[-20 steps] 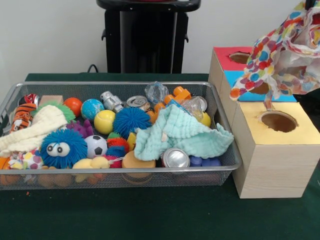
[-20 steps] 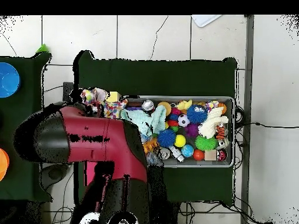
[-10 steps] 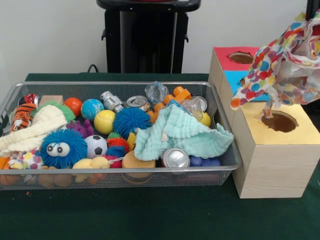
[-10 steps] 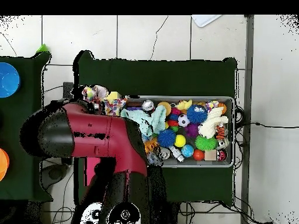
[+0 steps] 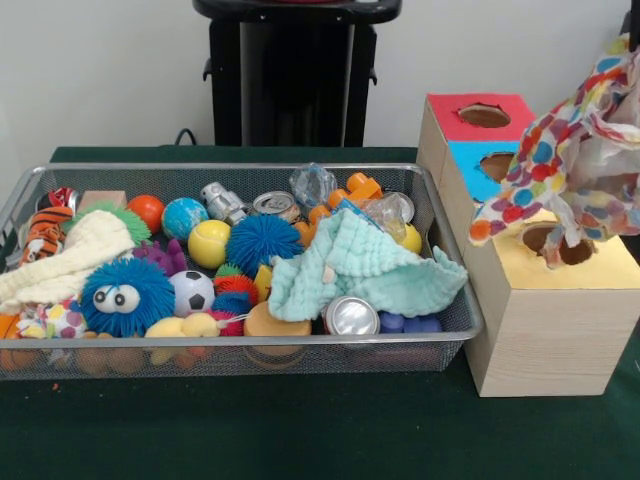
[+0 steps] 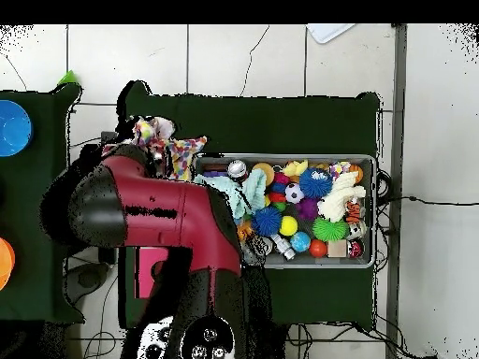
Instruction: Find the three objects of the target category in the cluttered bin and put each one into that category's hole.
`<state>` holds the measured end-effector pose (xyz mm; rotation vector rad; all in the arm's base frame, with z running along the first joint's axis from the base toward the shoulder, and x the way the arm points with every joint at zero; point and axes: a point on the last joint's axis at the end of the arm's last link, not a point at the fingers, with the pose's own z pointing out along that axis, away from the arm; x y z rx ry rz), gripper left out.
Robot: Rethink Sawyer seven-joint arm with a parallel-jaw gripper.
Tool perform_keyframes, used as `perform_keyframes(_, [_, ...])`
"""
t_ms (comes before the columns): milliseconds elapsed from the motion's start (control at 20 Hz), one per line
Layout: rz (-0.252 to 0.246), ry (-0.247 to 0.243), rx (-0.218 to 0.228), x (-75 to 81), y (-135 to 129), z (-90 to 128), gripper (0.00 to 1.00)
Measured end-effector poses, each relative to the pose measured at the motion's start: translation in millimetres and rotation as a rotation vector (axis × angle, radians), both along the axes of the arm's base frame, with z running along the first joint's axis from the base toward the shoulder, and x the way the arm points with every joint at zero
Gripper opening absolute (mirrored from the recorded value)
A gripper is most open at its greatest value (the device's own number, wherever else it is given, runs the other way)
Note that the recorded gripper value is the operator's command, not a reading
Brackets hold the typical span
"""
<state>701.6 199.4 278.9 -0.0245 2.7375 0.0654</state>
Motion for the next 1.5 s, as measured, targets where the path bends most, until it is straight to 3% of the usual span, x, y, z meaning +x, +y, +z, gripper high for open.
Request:
perform_keyframes(150, [-0.013,-0.041,0.008,5.7,-3,-3,0.00])
perform_keyframes(550, [-0.035,-0.073,0.016,4.7,-12,-24,0.00])
perform_keyframes(1000, [-0.033,-0.009,0.021,-16.1,-9,-55,0.00])
perform_keyframes(1500, [-0.055,0.042,0.043,-33.0,-7,-70,0.00])
